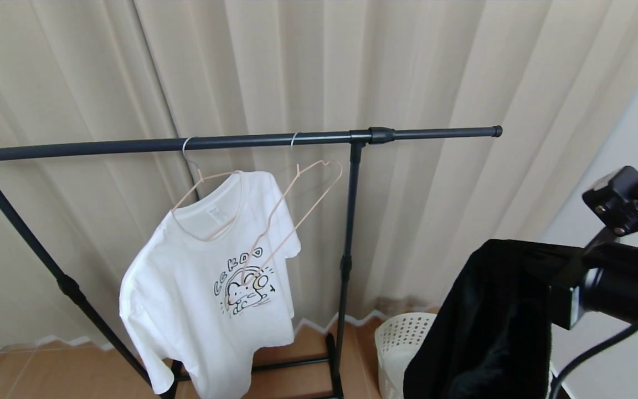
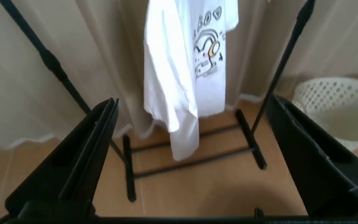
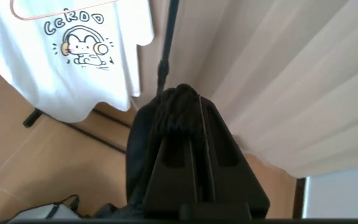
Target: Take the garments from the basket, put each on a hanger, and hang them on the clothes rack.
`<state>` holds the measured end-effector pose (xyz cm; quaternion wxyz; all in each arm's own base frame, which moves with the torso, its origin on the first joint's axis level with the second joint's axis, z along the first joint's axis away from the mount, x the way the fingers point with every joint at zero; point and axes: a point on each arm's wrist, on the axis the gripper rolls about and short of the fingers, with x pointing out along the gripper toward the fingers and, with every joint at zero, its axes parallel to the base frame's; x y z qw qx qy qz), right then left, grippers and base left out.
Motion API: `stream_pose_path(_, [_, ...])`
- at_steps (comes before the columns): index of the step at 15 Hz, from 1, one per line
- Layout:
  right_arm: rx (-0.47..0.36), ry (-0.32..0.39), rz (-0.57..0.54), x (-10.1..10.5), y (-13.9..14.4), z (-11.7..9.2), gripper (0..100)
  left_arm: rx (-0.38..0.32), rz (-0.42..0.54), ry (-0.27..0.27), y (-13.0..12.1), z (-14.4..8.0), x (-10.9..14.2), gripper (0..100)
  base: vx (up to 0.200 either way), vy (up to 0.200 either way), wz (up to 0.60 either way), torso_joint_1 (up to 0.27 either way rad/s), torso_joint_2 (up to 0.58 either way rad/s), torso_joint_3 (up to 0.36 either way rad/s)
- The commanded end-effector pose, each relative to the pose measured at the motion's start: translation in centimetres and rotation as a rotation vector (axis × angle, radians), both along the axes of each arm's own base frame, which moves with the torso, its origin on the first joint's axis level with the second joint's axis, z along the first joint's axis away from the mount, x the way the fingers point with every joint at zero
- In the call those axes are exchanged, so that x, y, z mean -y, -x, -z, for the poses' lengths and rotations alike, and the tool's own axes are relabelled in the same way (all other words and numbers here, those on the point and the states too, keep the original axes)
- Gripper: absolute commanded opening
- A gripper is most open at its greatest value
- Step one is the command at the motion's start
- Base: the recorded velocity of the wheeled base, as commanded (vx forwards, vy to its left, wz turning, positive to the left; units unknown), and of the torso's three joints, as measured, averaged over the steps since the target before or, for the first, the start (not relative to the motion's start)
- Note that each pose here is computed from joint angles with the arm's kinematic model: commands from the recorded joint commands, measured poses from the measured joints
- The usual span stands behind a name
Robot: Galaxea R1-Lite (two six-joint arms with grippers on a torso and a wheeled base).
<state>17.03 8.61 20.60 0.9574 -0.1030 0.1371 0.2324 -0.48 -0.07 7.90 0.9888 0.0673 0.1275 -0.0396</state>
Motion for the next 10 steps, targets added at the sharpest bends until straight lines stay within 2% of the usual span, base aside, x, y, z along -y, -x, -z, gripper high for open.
stream_pose_path(1, [-0.027,-0.017,0.007,-2.7,-4.8,0.8,0,-0.221,0.224,-0.046,-1.8,0.0,0.3,100,0.000,0.000,0.00,0.000,0.00,0.000])
stream_pose_path(2, [-0.006,-0.028,0.008,-3.3,-6.0,0.7,0,-0.213,0.302,-0.062,-1.9,-0.5,0.5,100,0.000,0.000,0.00,0.000,0.00,0.000])
stream_pose_path(3, [0.009,-0.037,0.007,-3.7,-6.8,0.9,0,-0.214,0.353,-0.059,-2.8,-2.2,0.9,100,0.000,0.000,0.00,0.000,0.00,0.000])
stream_pose_path(5, [0.012,-0.044,-0.007,-5.0,-7.9,2.0,0,-0.294,0.394,-0.057,-5.9,-5.0,2.4,100,0.000,0.000,0.00,0.000,0.00,0.000])
stream_pose_path(6, [0.021,-0.050,-0.014,-5.4,-7.9,2.0,0,-0.309,0.413,-0.054,-6.4,-5.3,2.7,100,0.000,0.000,0.00,0.000,0.00,0.000])
stream_pose_path(7, [0.059,-0.082,-0.002,-6.1,-7.9,1.6,0,-0.352,0.499,-0.041,-8.5,-5.8,4.3,100,0.000,0.000,0.00,0.000,0.00,0.000])
stream_pose_path(9, [0.075,-0.105,0.019,-7.0,-7.9,1.3,0,-0.373,0.553,-0.012,-10.8,-6.0,6.5,100,0.000,0.000,0.00,0.000,0.00,0.000])
stream_pose_path(10, [0.075,-0.133,0.031,-7.3,-7.9,0.9,0,-0.387,0.569,0.021,-12.3,-6.1,8.2,100,0.000,0.000,0.00,0.000,0.00,0.000])
